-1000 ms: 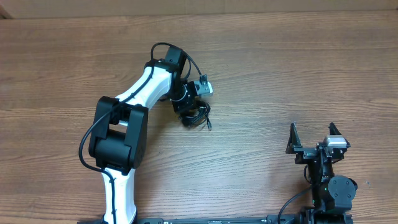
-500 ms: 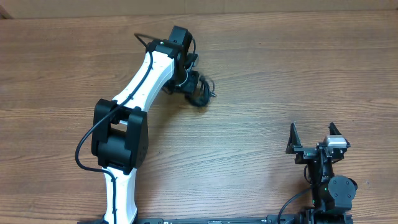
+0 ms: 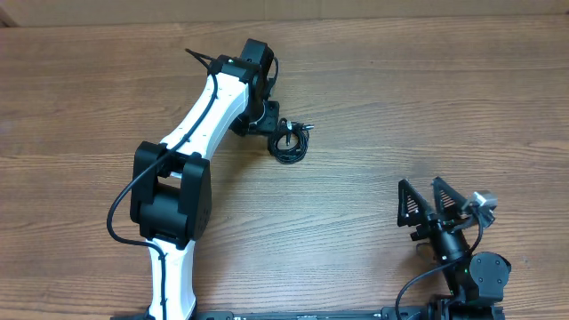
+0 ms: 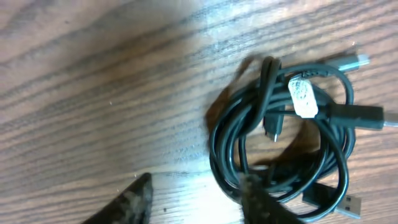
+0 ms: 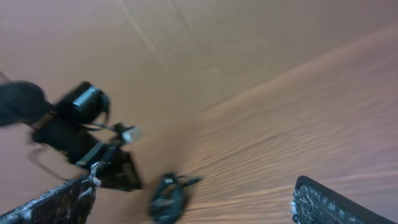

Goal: Untangle cables
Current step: 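Bring the right gripper toward the cable held by the left gripper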

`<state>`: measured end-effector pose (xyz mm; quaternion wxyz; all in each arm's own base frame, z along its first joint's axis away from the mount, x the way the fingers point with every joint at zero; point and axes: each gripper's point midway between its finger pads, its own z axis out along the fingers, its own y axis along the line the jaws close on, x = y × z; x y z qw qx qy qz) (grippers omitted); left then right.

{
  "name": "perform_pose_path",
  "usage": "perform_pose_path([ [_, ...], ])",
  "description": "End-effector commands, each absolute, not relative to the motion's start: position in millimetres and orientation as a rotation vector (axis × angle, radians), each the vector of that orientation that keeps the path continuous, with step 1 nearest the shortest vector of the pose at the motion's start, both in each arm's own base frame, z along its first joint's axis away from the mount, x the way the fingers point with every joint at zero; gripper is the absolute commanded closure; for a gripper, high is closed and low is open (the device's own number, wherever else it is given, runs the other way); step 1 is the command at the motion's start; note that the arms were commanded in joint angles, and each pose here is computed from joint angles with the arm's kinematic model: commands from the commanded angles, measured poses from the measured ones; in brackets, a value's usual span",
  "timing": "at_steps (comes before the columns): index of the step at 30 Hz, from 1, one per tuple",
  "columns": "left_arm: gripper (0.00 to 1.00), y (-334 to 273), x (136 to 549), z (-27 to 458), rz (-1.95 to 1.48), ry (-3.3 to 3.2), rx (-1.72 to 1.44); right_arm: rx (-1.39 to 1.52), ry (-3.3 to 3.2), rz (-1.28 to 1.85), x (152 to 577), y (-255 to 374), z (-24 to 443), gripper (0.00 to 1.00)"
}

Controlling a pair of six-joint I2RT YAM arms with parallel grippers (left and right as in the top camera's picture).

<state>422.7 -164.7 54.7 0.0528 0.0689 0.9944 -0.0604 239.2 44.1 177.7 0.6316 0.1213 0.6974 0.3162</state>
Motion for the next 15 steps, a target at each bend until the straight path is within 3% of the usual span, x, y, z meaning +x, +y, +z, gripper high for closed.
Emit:
perform_pose_path([
  [1,0.45,-160.7,423.1,47.7,-0.159,3.013,0.211,0.375,1.594,0.891,236.6,52.5,176.9,0.00],
  [8,0.59,-162.3,427.1,23.2,-0.175,2.973,0.211,0.411,1.594,0.940,236.0,54.3,176.8,0.00],
  [15,0.59,-173.3,414.0,0.4,-0.295,2.977,0.293,0.408,1.596,0.943,235.7,54.9,176.7,0.00],
])
